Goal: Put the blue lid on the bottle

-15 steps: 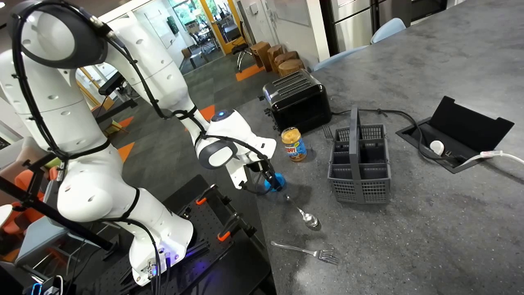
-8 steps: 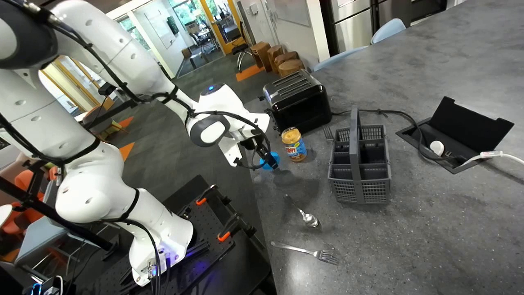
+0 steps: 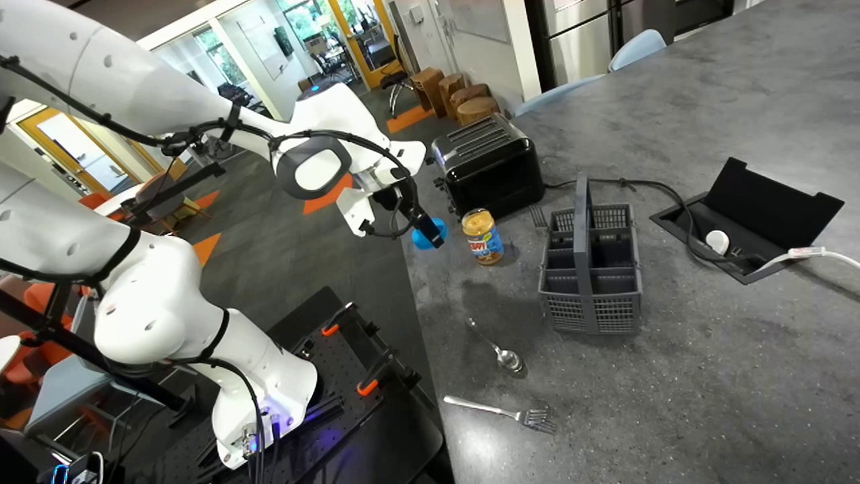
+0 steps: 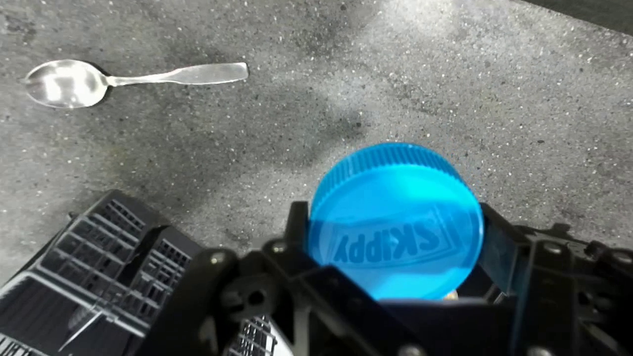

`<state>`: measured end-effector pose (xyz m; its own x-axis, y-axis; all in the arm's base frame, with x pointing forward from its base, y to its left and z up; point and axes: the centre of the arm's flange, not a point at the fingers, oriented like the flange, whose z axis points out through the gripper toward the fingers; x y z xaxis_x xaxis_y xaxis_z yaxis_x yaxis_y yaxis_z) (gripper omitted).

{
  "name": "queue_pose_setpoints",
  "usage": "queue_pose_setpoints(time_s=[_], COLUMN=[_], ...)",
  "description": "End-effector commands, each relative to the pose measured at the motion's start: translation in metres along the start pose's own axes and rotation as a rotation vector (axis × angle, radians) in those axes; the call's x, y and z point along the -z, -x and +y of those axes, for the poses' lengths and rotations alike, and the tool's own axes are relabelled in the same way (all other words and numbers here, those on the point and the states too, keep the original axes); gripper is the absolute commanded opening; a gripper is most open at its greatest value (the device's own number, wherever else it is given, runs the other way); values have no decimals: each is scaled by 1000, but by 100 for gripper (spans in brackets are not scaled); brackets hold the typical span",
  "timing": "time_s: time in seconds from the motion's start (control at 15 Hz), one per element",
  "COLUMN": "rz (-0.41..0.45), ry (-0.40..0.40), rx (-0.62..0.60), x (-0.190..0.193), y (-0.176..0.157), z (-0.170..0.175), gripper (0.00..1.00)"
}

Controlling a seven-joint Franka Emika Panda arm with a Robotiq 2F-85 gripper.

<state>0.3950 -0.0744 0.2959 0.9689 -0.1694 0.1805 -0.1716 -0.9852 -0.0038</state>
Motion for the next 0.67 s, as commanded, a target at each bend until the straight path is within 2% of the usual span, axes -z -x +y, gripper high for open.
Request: queue_pose_setpoints(time_s=[0.0, 0.2, 0.27, 0.53, 0.6], rz=[2, 2, 23, 17, 16], ry=[6, -3, 0, 0, 0], rx=[-1, 19, -4, 3, 3], x=[13, 7, 10, 6, 5], y=[-14, -30, -15, -22, -22], z=[6, 6, 5, 3, 3], gripper=[55, 55, 80, 80, 55])
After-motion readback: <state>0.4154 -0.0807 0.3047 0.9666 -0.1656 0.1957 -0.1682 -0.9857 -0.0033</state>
